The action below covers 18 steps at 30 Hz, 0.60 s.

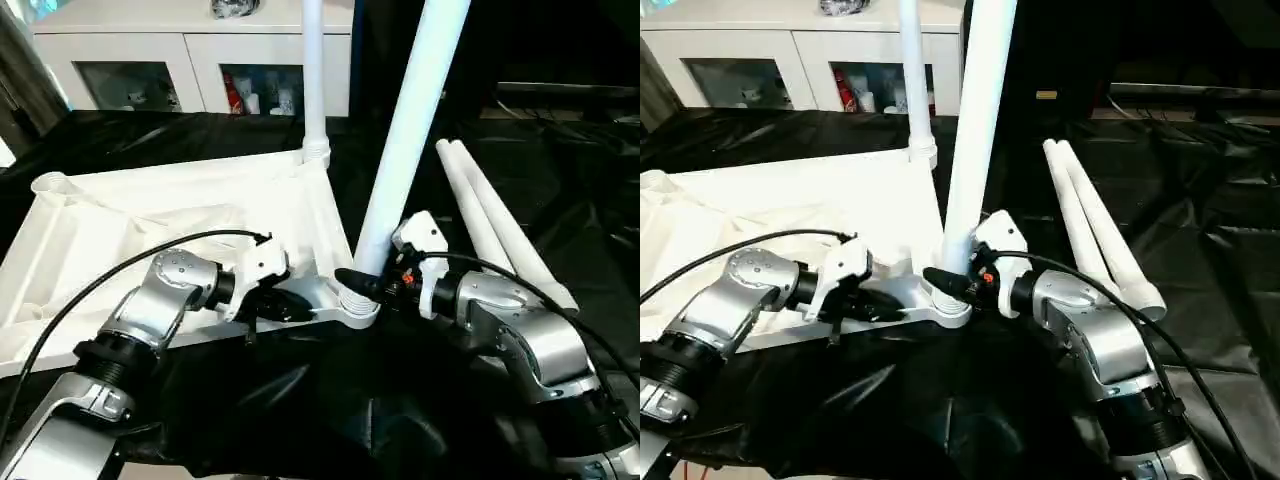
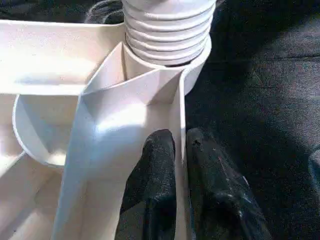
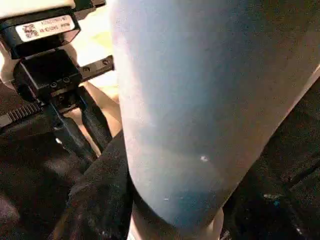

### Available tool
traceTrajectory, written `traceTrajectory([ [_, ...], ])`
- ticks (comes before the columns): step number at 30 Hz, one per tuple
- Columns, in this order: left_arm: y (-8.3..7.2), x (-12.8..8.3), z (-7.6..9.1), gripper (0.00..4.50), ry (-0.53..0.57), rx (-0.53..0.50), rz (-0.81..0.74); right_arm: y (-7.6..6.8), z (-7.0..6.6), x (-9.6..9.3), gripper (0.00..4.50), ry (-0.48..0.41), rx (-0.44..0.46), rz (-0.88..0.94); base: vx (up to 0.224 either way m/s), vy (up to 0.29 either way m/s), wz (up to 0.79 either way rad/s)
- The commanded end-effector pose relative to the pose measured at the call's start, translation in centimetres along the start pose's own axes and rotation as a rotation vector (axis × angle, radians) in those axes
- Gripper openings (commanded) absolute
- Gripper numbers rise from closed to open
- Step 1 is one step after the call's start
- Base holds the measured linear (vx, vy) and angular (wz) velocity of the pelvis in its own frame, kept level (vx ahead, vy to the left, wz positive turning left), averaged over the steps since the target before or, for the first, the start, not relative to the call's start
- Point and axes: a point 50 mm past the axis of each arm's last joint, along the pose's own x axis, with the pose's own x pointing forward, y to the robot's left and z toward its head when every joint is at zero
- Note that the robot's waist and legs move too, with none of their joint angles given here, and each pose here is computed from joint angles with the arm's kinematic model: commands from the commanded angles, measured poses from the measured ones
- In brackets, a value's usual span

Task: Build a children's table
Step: Insert table leg to table base

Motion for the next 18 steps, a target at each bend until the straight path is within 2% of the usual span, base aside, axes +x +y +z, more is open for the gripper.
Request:
traceTrajectory([
  [1,0.08,-0.44,-0.65,0.58,0.026,-0.004,0.021,-0.27,0.35,0.02,1.89,-0.002,-0.013,-0.014,0.0,0.0,0.0],
  [10,0.14,-0.46,-1.15,0.58,0.069,0.018,0.033,-0.32,0.46,0.06,1.89,-0.002,-0.018,-0.013,0.0,0.0,0.0],
  [13,0.22,-0.46,-1.04,0.22,0.06,0.018,0.039,-0.31,0.5,0.08,1.89,-0.004,-0.019,-0.012,0.0,0.0,0.0],
  [18,0.26,-0.41,-0.95,0.09,0.041,0.014,0.041,-0.32,0.47,0.12,1.89,-0.005,-0.019,-0.012,0.0,0.0,0.0],
])
